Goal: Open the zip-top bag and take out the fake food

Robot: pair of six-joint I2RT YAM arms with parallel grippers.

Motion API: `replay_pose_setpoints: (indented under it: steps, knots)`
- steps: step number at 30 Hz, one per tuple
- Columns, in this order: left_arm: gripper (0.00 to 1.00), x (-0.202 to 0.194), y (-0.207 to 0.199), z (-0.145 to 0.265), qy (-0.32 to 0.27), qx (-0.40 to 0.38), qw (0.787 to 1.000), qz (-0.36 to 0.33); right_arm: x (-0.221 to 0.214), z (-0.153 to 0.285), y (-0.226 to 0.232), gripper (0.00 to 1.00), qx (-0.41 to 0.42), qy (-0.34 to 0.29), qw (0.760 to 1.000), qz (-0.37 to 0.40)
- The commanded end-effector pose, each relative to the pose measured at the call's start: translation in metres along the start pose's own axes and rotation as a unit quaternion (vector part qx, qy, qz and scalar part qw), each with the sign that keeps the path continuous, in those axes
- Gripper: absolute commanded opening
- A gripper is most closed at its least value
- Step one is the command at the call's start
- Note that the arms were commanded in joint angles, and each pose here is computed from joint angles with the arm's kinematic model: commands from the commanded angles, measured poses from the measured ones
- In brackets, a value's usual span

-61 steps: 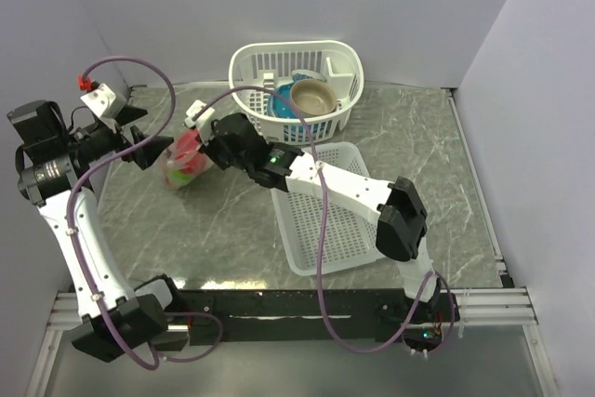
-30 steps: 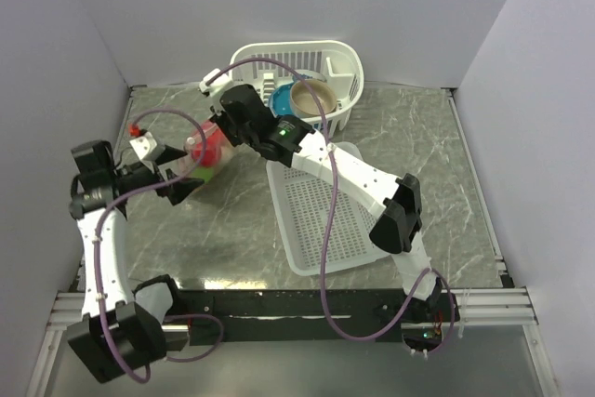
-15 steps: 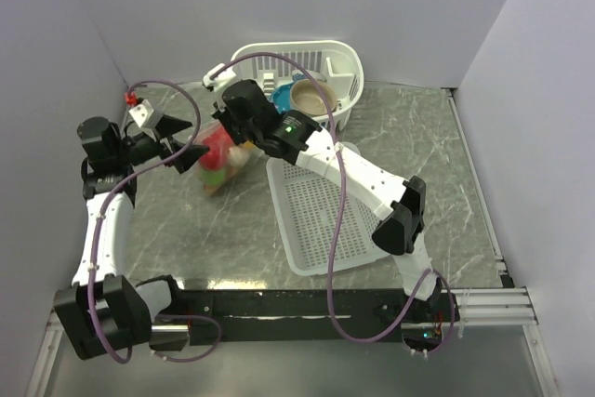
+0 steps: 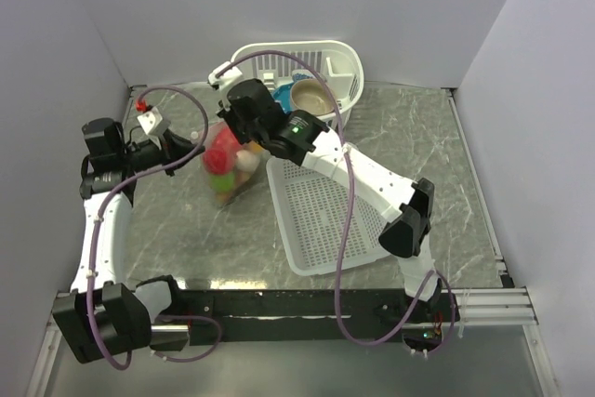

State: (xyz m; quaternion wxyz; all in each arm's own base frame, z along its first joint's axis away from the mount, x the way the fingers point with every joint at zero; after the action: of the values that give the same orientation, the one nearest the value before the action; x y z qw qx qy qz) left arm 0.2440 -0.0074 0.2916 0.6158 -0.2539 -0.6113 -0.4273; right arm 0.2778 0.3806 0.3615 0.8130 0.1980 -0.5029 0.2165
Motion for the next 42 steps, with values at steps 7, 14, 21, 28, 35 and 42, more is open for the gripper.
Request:
replay_pose_setpoints:
  steps: [7, 14, 21, 28, 35, 42]
  knots:
    - [0.01, 0.025, 0.023, -0.004, -0.012, -0.03, 0.999, -0.012, 0.019, 0.049, -0.004, 0.0, 0.031, -0.046, 0.998, -0.043]
    - [0.02, 0.027, 0.034, 0.004, -0.009, -0.017, 1.0, -0.017, -0.019, 0.067, -0.004, 0.01, 0.083, -0.01, 0.996, -0.029]
    - [0.03, 0.019, 0.031, 0.004, 0.002, -0.026, 1.0, -0.006, -0.007, 0.076, -0.001, 0.67, 0.135, -0.042, 0.99, 0.004]
    - [0.04, 0.026, 0.028, 0.006, -0.004, -0.029, 0.999, -0.014, 0.007, 0.07, 0.01, 1.0, 0.214, -0.118, 0.968, 0.055]
    - [0.06, 0.03, 0.027, 0.006, -0.008, -0.035, 0.999, -0.016, 0.005, 0.051, 0.028, 0.86, 0.287, -0.119, 0.947, 0.079]
    - [0.07, 0.032, 0.025, 0.007, -0.013, -0.042, 0.999, -0.015, 0.011, 0.034, 0.037, 0.8, 0.297, -0.126, 0.944, 0.073]
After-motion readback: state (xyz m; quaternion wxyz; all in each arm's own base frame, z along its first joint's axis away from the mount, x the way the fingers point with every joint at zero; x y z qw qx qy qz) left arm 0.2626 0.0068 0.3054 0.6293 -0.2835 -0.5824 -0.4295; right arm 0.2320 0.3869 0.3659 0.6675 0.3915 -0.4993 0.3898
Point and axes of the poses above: each gripper's point midway between its finger pads, its own z axis back along the fingers, its own y axis along the line the jaws close on, x = y × z, the point moved 10 cm from there along z, back along the fingers, and after that the axes turned 15 degrees about -z, right-handed, at the moved point
